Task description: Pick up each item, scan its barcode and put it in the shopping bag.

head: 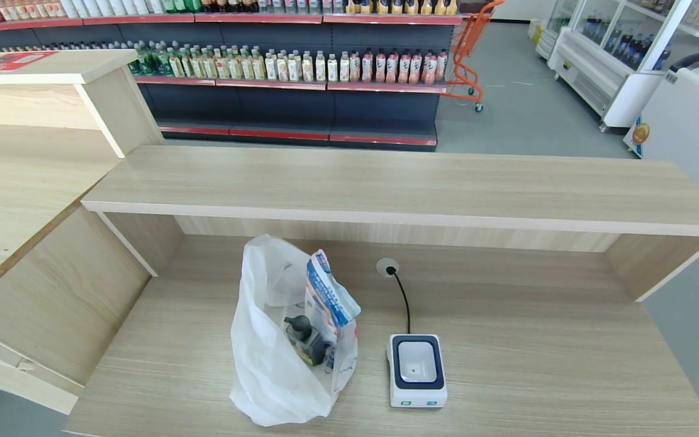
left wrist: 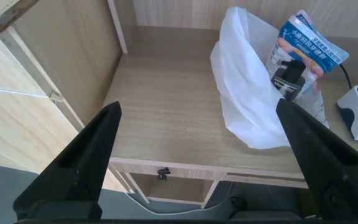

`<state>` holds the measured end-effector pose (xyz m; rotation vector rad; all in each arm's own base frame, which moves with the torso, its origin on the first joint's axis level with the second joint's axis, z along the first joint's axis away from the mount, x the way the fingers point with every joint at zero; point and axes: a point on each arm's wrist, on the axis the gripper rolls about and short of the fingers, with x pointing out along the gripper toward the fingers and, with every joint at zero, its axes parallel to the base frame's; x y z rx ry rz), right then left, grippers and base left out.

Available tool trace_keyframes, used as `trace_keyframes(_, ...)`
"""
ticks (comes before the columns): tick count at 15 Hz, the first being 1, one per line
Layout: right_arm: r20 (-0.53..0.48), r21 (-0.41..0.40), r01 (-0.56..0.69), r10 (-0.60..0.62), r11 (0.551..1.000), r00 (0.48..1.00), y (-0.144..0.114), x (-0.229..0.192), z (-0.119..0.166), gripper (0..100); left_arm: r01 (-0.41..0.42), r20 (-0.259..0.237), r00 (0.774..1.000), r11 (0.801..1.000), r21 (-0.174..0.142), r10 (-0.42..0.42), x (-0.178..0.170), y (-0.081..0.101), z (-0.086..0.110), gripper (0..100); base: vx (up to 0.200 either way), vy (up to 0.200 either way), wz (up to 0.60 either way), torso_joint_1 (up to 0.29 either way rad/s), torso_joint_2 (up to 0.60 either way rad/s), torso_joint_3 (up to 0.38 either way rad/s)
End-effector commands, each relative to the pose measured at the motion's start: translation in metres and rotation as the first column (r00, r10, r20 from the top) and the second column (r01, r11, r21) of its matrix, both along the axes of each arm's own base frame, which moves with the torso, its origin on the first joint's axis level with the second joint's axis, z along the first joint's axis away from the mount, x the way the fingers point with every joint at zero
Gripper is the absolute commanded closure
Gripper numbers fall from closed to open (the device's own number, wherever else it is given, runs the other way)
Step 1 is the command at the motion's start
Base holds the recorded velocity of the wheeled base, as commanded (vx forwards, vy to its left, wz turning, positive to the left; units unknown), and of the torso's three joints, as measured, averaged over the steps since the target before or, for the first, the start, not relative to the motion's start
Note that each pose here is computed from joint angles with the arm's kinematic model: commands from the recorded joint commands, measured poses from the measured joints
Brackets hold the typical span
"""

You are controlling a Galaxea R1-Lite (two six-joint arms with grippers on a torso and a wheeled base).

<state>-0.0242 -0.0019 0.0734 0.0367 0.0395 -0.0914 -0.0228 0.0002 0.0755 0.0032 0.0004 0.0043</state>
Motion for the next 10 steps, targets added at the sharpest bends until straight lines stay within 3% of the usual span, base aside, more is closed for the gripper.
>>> trace_keyframes(1, -0.003, 0.0, 0.0, 0.0, 1.0, 1.0, 0.0, 0.0002, 0.0001, 100, -0.003, 0.0, 1.0, 1.0, 0.0, 0.003, 0.0, 0.0, 0.0, 0, 0.0, 0.0, 0.0, 0.0, 0.0, 0.0)
trace_keyframes(10, -0.003, -0.002, 0.0, 0.0, 1.0, 1.0, 0.0, 0.0002, 0.0001, 100, -0.002, 0.0, 1.0, 1.0, 0.0, 0.002, 0.0, 0.0, 0.0, 0, 0.0, 0.0, 0.0, 0.0, 0.0, 0.0)
